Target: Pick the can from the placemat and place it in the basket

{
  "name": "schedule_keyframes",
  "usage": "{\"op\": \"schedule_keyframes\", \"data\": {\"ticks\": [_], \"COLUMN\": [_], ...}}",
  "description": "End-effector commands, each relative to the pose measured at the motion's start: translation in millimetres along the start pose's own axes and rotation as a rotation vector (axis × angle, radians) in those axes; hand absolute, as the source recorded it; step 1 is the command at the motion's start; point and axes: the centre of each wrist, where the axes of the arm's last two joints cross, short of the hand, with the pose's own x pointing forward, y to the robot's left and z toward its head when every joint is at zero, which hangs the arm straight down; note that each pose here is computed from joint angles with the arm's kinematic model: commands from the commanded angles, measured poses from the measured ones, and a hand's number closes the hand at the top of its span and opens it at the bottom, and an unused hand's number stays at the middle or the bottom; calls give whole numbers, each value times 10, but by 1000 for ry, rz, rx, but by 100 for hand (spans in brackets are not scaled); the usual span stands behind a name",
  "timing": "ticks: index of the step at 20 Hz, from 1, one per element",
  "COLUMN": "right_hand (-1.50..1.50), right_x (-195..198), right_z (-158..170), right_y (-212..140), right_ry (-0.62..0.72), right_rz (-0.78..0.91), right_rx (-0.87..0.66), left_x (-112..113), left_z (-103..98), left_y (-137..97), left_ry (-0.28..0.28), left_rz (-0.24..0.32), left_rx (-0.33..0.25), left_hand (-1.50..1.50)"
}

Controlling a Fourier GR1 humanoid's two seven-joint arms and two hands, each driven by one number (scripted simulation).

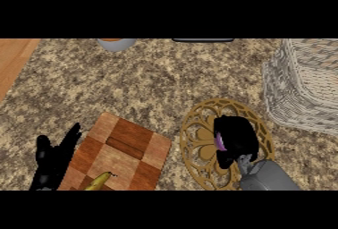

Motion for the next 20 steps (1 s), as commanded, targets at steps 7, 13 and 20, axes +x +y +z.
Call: {"op": "schedule_keyframes", "data": {"ticks": [7,13,20], "right_hand": [150,150,150], "right_x": [110,44,-281], "right_z": [227,563,1088], "right_y": [-123,-914,-1701], "right_ry": [66,-54,37], "right_rz": [-288,-789,-818], "right_rx": [-229,-587,-757], "left_x": [-118,-260,-130], "left_z": [-9,98,126], "left_y": [13,30,-97], "left_ry": [79,98,78], "left_rz": [0,25,22], "left_rx": [-4,24,10], "left_hand": [0,0,0]}}
